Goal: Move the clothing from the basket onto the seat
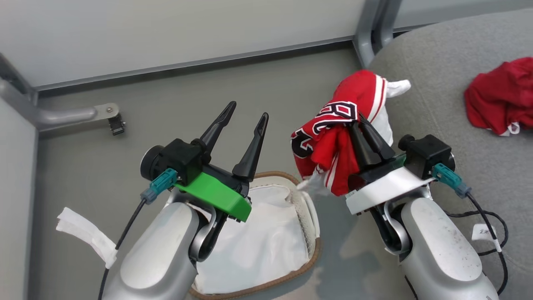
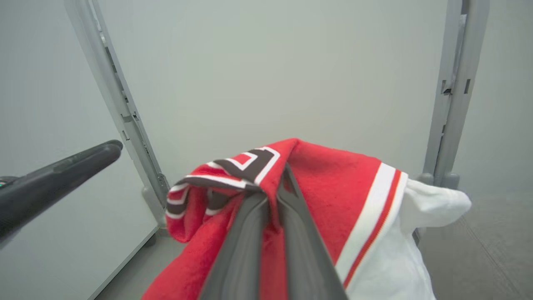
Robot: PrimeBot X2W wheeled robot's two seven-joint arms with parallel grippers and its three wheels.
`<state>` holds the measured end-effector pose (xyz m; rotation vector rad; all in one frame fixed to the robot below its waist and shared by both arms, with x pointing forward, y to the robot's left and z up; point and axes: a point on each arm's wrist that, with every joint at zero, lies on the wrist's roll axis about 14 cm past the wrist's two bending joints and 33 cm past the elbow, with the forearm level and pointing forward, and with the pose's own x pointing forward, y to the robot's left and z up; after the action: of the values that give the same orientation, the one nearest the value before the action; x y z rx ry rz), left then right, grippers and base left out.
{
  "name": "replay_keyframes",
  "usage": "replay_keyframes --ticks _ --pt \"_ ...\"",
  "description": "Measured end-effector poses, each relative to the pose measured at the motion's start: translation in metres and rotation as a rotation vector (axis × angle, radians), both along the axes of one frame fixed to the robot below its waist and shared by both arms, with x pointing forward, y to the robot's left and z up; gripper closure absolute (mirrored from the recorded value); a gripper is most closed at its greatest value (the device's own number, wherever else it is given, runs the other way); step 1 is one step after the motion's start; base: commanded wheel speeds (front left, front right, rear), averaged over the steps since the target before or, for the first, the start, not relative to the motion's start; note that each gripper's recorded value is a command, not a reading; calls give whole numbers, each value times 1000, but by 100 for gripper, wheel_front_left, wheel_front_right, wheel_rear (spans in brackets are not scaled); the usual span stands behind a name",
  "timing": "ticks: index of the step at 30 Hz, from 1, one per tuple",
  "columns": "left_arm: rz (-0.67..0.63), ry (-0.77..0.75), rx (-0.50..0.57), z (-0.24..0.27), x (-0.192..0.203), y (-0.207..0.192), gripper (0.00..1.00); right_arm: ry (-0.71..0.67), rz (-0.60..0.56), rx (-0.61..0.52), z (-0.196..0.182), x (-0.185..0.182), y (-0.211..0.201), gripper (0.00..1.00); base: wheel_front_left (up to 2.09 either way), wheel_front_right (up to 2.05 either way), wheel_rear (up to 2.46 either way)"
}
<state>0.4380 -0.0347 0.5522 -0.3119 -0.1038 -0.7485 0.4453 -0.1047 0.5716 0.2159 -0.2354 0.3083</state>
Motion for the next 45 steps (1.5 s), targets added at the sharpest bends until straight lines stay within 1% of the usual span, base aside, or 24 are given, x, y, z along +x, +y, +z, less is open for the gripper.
replay_keyframes --ticks 5,11,15,20,23,25,29,32,35,38,42,44,45 --pt "-97 9 14 -11 -9 -32 0 -12 -111 7 5 -11 -40 100 0 0 0" --pt "-230 20 3 -17 -25 -75 0 -1 -246 6 3 -35 -87 100 0 0 0" --pt "-325 26 -13 -19 -39 -106 0 11 -360 6 0 -58 -124 100 0 0 0" --pt "-472 38 -32 -19 -69 -146 0 24 -530 -16 -3 -93 -173 100 0 0 0" --pt "-526 46 -40 -20 -78 -160 0 28 -598 -25 -3 -108 -192 100 0 0 0" --pt "-547 53 -41 -23 -81 -165 0 34 -621 -40 -4 -111 -198 100 0 0 0" --pt "-570 87 -34 -37 -82 -167 0 65 -627 -102 -12 -106 -200 100 0 0 0" --pt "-563 108 -23 -49 -76 -163 0 53 -619 -187 -2 -93 -209 100 0 0 0" --pt "-548 129 -10 -61 -67 -158 0 29 -632 -269 14 -79 -229 100 0 0 0" --pt "-527 146 6 -76 -56 -150 0 -8 -652 -360 38 -61 -251 100 0 0 0" --pt "-511 172 18 -92 -48 -141 0 -4 -699 -469 55 -45 -285 100 0 0 0" --pt "-495 187 31 -103 -42 -134 0 -8 -724 -544 67 -34 -301 100 0 0 0" --pt "-491 191 37 -107 -40 -131 0 -10 -738 -557 72 -29 -308 100 0 0 0"
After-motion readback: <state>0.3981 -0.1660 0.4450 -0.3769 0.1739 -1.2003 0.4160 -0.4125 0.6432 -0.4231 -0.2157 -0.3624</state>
